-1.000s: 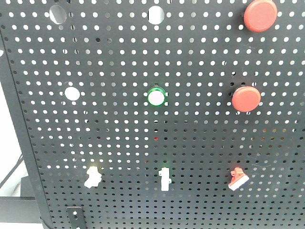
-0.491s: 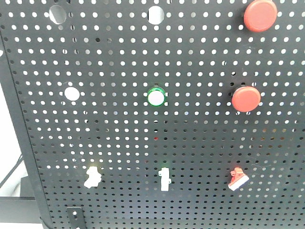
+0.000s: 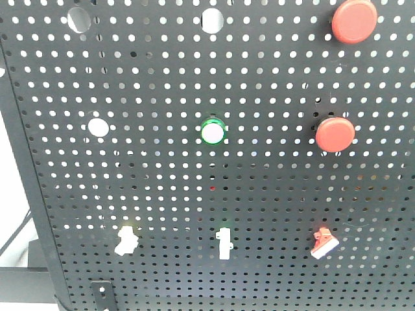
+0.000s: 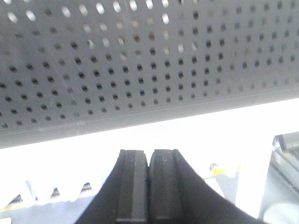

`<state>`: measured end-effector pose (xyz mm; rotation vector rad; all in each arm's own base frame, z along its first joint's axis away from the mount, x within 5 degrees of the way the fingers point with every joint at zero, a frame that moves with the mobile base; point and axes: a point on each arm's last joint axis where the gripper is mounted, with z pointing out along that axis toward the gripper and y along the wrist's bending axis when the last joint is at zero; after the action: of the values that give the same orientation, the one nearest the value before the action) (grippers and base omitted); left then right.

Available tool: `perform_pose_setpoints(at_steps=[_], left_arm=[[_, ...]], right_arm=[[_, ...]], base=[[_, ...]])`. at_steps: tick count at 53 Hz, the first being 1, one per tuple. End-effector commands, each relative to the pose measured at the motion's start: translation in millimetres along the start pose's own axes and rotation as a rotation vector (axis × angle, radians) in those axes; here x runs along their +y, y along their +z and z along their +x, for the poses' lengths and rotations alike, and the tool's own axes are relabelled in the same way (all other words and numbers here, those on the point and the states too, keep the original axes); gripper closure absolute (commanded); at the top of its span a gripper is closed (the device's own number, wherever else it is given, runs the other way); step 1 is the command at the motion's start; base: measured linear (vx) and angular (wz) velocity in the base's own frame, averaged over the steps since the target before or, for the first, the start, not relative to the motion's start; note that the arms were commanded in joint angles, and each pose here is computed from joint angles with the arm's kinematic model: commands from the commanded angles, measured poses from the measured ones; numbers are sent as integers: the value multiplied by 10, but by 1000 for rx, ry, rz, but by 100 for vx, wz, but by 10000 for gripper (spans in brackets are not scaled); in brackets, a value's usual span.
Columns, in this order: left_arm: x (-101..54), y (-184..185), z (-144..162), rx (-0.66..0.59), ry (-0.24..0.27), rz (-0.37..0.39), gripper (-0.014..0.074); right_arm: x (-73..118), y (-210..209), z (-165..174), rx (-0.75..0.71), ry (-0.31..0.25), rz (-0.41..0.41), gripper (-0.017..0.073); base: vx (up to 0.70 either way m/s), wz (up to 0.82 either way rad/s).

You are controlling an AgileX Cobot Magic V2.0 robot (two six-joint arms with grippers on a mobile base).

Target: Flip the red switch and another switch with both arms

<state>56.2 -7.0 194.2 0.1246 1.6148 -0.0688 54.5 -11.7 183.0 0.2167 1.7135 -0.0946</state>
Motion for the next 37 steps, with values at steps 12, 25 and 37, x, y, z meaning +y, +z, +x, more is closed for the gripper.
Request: perform_pose_setpoints(at_steps=[12, 25, 37], left_arm=[[3, -6, -12, -78, -12, -5, 591], [3, -6, -12, -78, -12, -5, 591], [3, -6, -12, -78, -12, -5, 591]], right_arm=[[10, -7, -59, -84, -17, -9, 566], [10, -7, -59, -84, -17, -9, 566], [10, -7, -59, -84, -17, -9, 566]], base=[[0, 0], [0, 0], [0, 0]])
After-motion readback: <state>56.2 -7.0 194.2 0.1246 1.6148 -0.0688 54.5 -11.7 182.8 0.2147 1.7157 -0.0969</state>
